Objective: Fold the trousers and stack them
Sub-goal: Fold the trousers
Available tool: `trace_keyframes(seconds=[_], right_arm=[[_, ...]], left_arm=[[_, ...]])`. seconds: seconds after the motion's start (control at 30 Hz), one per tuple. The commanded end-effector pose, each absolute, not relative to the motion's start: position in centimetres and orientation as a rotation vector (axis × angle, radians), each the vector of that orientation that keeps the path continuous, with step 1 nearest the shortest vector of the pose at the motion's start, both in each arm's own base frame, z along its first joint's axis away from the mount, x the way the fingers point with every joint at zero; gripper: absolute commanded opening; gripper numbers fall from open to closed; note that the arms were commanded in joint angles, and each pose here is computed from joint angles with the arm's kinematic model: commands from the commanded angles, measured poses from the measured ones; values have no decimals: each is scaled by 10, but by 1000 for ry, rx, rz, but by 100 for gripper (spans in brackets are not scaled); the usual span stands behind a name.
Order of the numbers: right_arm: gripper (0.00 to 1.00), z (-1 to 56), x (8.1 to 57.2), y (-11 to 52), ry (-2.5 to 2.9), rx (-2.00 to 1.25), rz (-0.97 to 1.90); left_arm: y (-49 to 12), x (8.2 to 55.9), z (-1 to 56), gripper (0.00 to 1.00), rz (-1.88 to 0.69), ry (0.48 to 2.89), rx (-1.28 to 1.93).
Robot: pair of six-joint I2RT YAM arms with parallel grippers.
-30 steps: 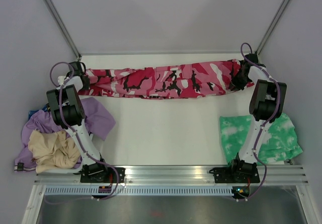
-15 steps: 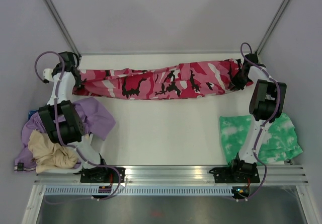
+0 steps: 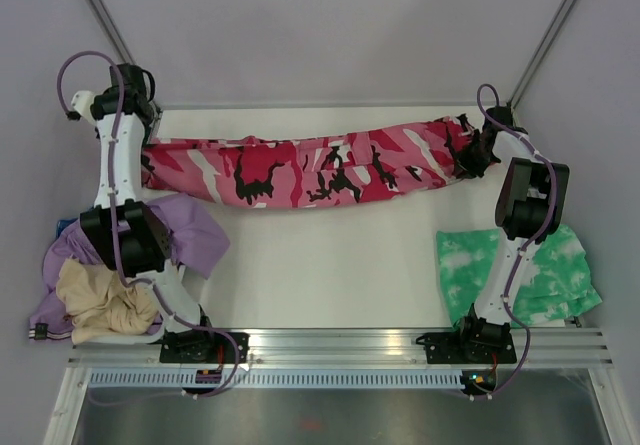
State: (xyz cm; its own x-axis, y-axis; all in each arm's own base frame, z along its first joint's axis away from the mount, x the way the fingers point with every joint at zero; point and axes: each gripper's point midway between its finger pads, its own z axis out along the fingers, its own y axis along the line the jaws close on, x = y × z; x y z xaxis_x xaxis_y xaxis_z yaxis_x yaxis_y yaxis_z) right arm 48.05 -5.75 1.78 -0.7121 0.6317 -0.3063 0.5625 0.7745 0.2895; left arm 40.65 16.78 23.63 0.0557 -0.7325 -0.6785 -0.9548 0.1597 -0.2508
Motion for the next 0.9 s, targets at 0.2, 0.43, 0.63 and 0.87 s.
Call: trace_keyframes(seconds=[0.2, 0.43, 0.63, 0.87], right_arm=[[27, 14, 477, -60, 2561, 923, 207], [27, 21, 478, -65, 2536, 949, 167], [27, 10, 478, -56, 2544, 971, 234], [28, 29, 517, -53, 2426, 931, 339]], left_arm=[[199, 470, 181, 2, 627, 1959, -1455], [196, 501, 113, 4, 542, 2103, -1408], [201, 549, 122, 4, 407, 1940, -1378], [209, 567, 97, 22, 376, 1872, -1440]])
